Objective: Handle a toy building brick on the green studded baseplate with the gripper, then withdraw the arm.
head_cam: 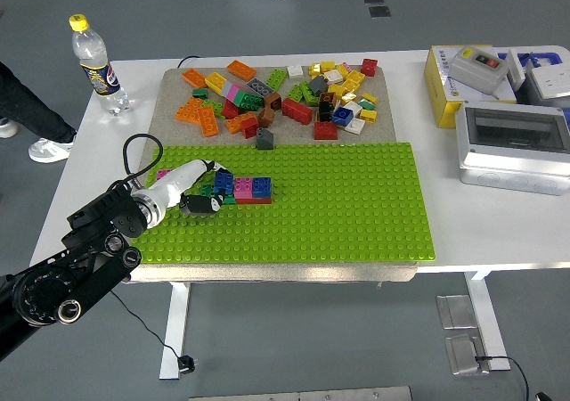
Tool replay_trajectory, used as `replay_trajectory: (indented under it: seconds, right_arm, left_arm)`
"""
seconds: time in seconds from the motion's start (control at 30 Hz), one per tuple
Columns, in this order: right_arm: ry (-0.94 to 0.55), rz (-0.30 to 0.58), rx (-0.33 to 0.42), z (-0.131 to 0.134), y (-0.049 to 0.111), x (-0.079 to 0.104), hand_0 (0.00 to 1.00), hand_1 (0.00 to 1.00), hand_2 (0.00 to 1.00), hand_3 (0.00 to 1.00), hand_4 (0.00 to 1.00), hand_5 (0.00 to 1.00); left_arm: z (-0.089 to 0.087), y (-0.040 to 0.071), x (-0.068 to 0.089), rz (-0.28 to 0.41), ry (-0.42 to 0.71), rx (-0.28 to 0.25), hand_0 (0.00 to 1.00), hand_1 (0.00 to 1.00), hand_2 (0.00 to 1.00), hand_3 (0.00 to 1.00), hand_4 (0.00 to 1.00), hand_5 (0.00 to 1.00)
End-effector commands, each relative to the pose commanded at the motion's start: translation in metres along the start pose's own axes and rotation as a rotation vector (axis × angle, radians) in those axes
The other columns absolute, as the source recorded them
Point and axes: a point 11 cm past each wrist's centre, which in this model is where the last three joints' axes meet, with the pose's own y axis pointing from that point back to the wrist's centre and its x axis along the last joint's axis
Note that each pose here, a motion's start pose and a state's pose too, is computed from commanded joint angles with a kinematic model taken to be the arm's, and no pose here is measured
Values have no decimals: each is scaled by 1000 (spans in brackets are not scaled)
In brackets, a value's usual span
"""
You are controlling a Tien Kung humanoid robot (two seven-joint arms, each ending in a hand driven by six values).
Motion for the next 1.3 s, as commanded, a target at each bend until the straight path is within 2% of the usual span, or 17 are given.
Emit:
replay_trajectory:
  seconds: [0.57, 1.07, 1.3]
  right_arm:
    - [1, 1, -1, 1, 0, 0, 708, 702, 756, 720, 522, 732]
    - [2, 0, -6, 3, 0, 0, 710, 701, 754, 721, 527, 737]
    - [2, -1, -8, 4, 0, 0, 709, 703, 755, 721, 527, 737]
  left_arm:
    - [-9, 0, -7, -16, 14, 16, 998, 959, 953, 549, 402, 228]
    - [1, 0, -8, 0, 6, -42, 998, 958, 955, 572, 397, 232]
    - [2, -1, -7, 11, 3, -50, 998, 955, 955, 569, 398, 243]
